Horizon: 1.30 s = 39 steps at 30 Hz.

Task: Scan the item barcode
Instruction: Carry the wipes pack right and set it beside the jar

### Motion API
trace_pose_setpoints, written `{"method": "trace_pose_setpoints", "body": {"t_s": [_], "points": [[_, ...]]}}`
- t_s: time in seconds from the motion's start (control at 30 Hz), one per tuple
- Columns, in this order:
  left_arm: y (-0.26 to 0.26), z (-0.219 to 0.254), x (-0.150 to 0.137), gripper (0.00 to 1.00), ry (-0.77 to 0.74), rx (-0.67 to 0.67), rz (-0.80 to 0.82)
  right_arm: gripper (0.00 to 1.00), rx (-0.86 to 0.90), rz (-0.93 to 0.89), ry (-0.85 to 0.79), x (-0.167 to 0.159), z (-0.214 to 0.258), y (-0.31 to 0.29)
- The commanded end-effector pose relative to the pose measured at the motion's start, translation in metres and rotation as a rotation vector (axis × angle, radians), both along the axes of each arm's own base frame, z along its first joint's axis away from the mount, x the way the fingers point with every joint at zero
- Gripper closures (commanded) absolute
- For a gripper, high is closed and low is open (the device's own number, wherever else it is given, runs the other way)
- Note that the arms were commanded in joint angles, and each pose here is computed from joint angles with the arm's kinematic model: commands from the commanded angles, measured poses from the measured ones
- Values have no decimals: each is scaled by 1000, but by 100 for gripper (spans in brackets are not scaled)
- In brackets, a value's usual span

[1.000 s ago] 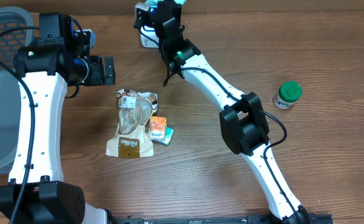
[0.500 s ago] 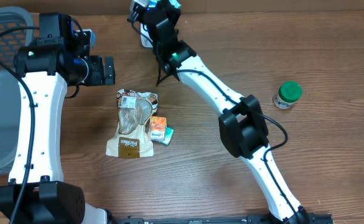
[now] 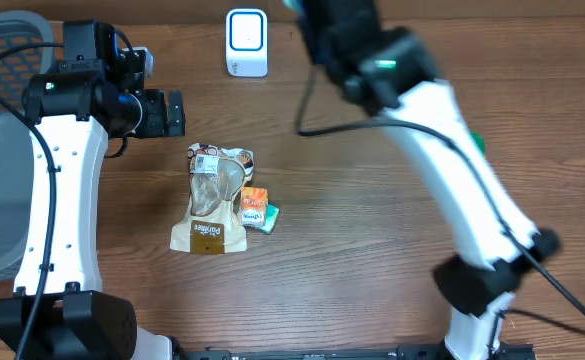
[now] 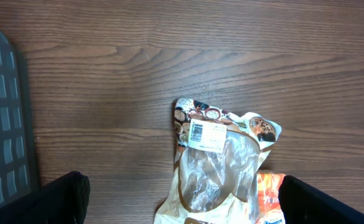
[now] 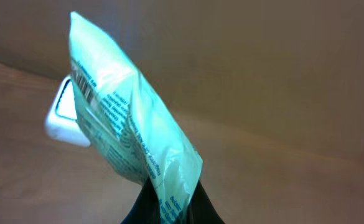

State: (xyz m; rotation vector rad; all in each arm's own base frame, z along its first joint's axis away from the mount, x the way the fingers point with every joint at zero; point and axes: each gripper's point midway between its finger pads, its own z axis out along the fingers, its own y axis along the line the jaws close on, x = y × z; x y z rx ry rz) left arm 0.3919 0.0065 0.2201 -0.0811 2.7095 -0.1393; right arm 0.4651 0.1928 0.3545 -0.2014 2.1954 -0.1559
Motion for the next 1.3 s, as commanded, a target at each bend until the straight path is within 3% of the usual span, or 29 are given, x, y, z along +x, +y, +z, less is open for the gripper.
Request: {"method": "trace_pose_setpoints", "body": {"t_s": [0.0, 0.17, 0.43, 0.83, 1.0, 1.07, 1.1, 1.27], "points": [[1, 4, 4, 0, -17, 2, -16, 96, 283, -164, 132, -13, -14, -27], [1, 4, 4, 1, -17, 2, -16, 96, 286, -428, 369, -39, -68, -94], [1, 4, 4, 0, -17, 2, -16, 96, 198, -630, 602, -56, -173, -158], [1, 4, 4, 0, -17, 2, -16, 94, 200, -719, 583, -48, -264, -196], [1, 4, 4, 0, -17, 2, -15, 71, 175, -710, 608, -55, -274, -198], [1, 4, 4, 1, -17, 2, -16, 48, 147, -699, 605, -55, -272, -201], [1, 4, 4, 1, -17, 2, -15, 42, 140, -703, 601, -55, -272, -202], [1, 4, 4, 1, -17, 2, -16, 37, 152, -676, 606, -51, -259, -198]]}}
